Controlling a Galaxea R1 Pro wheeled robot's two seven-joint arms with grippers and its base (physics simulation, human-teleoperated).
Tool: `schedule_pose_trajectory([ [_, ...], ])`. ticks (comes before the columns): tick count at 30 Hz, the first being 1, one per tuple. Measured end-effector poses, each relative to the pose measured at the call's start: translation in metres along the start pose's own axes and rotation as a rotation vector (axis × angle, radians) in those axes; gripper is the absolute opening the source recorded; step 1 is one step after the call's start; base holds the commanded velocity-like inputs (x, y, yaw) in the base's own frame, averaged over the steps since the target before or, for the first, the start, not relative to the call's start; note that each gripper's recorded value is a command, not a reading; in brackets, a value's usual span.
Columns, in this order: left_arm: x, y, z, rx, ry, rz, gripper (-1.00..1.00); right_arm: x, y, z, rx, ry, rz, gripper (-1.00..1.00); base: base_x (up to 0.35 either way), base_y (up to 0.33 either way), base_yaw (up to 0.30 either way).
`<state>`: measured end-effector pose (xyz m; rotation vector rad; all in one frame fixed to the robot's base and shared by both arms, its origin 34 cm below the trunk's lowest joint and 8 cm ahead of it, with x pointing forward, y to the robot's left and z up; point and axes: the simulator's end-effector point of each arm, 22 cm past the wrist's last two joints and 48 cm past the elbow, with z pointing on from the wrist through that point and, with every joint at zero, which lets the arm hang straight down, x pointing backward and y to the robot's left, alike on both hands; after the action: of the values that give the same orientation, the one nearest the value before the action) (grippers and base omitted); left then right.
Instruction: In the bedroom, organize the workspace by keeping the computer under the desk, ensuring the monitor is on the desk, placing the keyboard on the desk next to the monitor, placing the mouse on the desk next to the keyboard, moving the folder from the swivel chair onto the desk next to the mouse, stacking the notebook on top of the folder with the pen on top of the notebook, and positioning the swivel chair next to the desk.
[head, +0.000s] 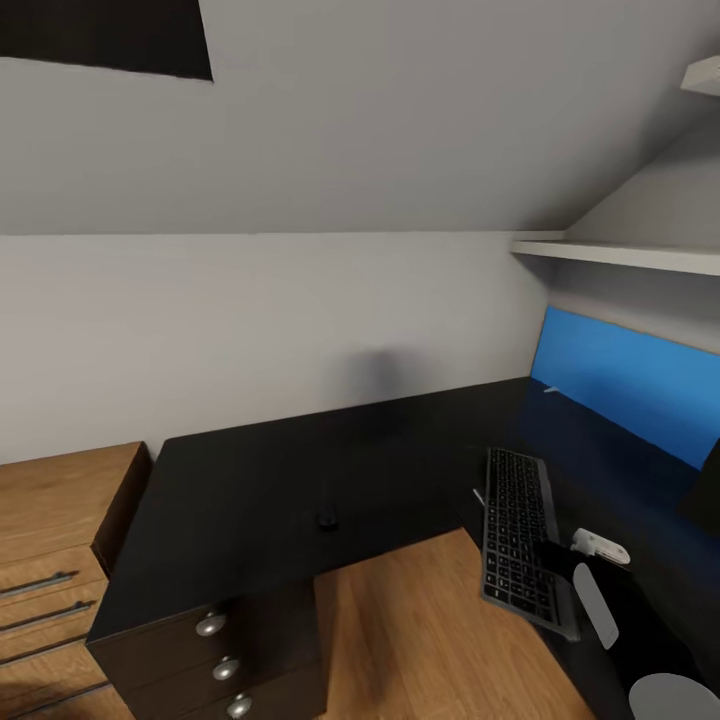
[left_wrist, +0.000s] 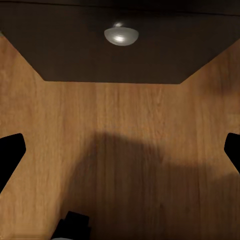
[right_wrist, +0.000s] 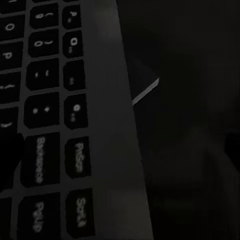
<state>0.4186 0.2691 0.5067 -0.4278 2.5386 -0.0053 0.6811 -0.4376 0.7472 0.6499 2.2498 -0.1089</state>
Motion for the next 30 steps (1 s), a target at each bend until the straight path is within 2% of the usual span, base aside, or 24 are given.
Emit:
schedule_pose_trajectory([
  [30,0.0004,-0.0011,-0.0001,0.001,0.000,0.000,1.00,0.0032,-0.0011,0.0008,0.005,0.007,-0.004,1.00,-0.095,0.046,0.000],
])
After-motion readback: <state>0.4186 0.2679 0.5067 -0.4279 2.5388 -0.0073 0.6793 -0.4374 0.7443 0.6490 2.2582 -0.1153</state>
